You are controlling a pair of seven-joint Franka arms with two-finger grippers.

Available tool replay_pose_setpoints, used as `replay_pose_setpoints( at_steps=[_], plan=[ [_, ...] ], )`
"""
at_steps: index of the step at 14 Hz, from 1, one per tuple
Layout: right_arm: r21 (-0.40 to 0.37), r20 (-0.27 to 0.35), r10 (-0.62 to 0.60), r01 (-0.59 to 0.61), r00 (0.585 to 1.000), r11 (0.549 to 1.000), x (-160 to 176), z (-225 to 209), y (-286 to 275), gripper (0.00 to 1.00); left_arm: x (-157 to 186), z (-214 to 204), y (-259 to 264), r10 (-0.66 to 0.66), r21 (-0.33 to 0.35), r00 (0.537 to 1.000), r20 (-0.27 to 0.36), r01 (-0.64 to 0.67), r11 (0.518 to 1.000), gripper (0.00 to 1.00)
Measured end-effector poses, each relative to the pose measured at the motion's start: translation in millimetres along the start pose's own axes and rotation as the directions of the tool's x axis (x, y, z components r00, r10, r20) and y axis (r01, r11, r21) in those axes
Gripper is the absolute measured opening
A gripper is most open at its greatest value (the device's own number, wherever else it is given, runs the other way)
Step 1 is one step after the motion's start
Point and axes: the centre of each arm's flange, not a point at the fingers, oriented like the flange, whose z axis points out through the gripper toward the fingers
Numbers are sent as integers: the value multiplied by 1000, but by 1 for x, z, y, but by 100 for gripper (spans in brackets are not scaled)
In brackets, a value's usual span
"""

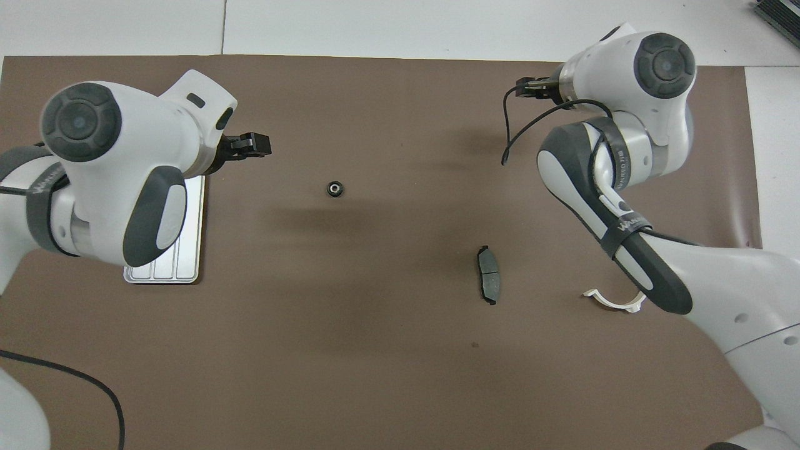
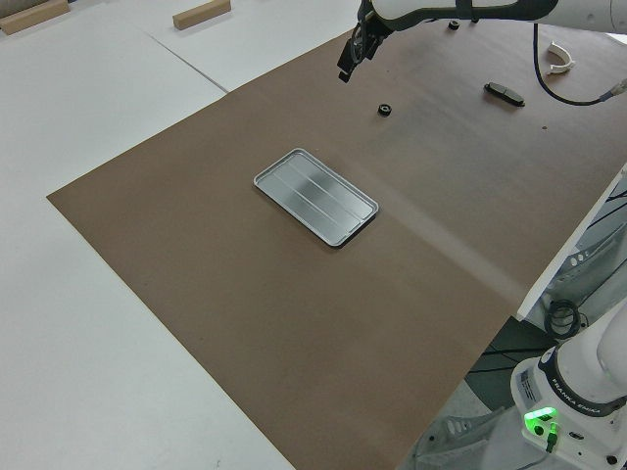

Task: Pick bearing gear from pile to tray

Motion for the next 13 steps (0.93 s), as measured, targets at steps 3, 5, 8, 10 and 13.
replay_pose_setpoints(
  at_steps=[3, 5, 8, 10, 13],
  plan=[
    [-22, 59, 7, -5, 998, 1000, -10, 21, 36, 71, -21, 57, 48, -60, 28, 998, -20, 60, 998, 100],
    [-26, 104, -4, 6, 995, 1000, -24, 41, 44, 67, -34, 90, 71, -94, 34, 996, -3, 94, 995, 100],
    [-23, 154, -18, 21, 988, 1000, -43, 60, 37, 64, -45, 108, 90, -163, 20, 987, -4, 163, 986, 100],
    [-22, 167, -21, 25, 986, 999, -49, 65, 36, 62, -48, 112, 96, -184, 13, 983, -7, 184, 983, 97],
    [-27, 173, -16, 22, 985, 999, -51, 66, 41, 59, -50, 117, 97, -212, 3, 977, -11, 212, 977, 84]
  ],
)
